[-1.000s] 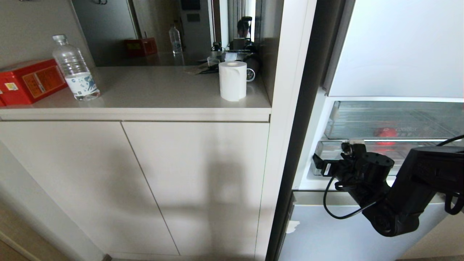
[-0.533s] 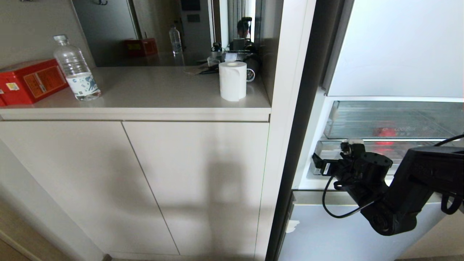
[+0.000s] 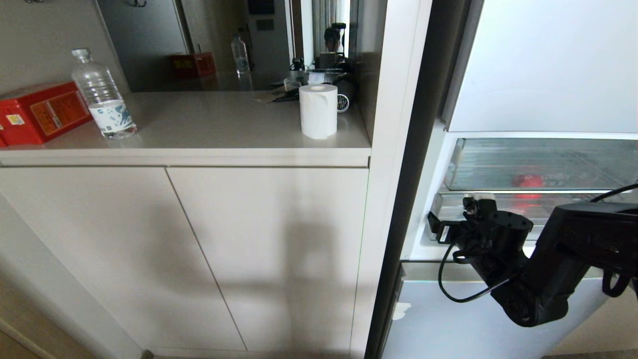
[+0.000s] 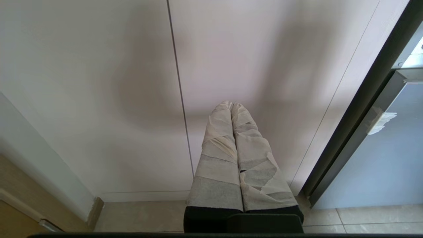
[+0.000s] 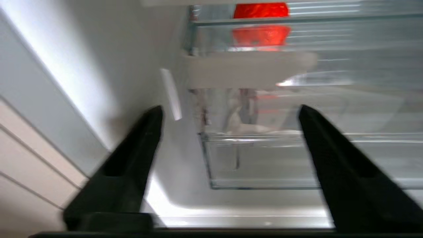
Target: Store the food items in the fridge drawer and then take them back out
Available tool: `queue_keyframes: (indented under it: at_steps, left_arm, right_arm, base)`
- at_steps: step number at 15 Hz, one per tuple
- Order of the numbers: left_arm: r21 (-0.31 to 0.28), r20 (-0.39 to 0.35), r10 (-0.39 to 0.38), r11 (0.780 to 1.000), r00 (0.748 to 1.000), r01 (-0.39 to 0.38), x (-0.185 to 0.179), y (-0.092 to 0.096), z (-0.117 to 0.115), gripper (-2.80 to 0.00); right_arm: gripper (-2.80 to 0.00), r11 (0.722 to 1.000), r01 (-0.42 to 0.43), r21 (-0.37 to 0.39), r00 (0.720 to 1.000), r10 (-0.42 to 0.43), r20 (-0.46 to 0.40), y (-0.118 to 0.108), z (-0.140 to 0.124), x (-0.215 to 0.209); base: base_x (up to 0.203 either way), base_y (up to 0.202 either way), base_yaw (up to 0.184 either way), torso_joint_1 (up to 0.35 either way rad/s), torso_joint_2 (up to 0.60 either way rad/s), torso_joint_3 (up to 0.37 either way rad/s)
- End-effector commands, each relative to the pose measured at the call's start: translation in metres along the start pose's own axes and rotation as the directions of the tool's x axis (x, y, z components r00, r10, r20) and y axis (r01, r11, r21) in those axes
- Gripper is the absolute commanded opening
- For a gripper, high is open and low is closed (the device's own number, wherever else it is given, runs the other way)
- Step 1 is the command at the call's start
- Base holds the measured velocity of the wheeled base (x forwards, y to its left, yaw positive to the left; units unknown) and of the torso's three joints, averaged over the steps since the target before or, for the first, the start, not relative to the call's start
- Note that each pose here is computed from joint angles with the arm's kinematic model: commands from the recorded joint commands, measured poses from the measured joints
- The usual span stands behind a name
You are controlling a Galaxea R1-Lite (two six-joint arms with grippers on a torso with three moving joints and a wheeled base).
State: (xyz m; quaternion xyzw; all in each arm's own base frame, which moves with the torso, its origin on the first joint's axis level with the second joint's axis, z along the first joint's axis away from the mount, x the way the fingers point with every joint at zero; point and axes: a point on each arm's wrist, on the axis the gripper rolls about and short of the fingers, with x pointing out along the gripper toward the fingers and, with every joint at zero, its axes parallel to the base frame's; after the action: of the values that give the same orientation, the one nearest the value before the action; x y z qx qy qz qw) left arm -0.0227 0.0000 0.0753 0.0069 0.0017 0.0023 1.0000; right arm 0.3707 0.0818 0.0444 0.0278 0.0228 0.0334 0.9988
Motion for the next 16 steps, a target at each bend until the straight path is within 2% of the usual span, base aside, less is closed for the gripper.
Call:
queue_keyframes:
  at_steps: [1, 7, 16]
  left_arm:
    - [0.0, -0.001, 0.0, 1.0, 1.0, 0.0, 0.0, 0.0, 0.0, -2.8]
    - [0.0, -0.001, 0.001, 1.0, 1.0, -0.001, 0.0, 0.0, 0.0, -2.8]
    - [0.0, -0.001, 0.0, 1.0, 1.0, 0.0, 0.0, 0.0, 0.0, -2.8]
  right_arm:
    - [-2.8, 1.0, -0.01, 0.001, 1.0, 0.01, 0.022, 0.002, 0.005, -0.001]
    - [-2.8, 1.0, -0.029, 0.004, 0.999, 0.029, 0.046, 0.009, 0.014, -0.003]
    - [-2.8, 1.0, -0.029, 0.008, 0.999, 0.029, 0.015, 0.008, 0.012, -0.013]
  base:
    - [0.0, 0.0, 0.0, 0.0, 0.0, 0.0]
    - [0.0, 0.0, 0.0, 0.0, 0.0, 0.0]
    - [0.0, 0.0, 0.0, 0.0, 0.0, 0.0]
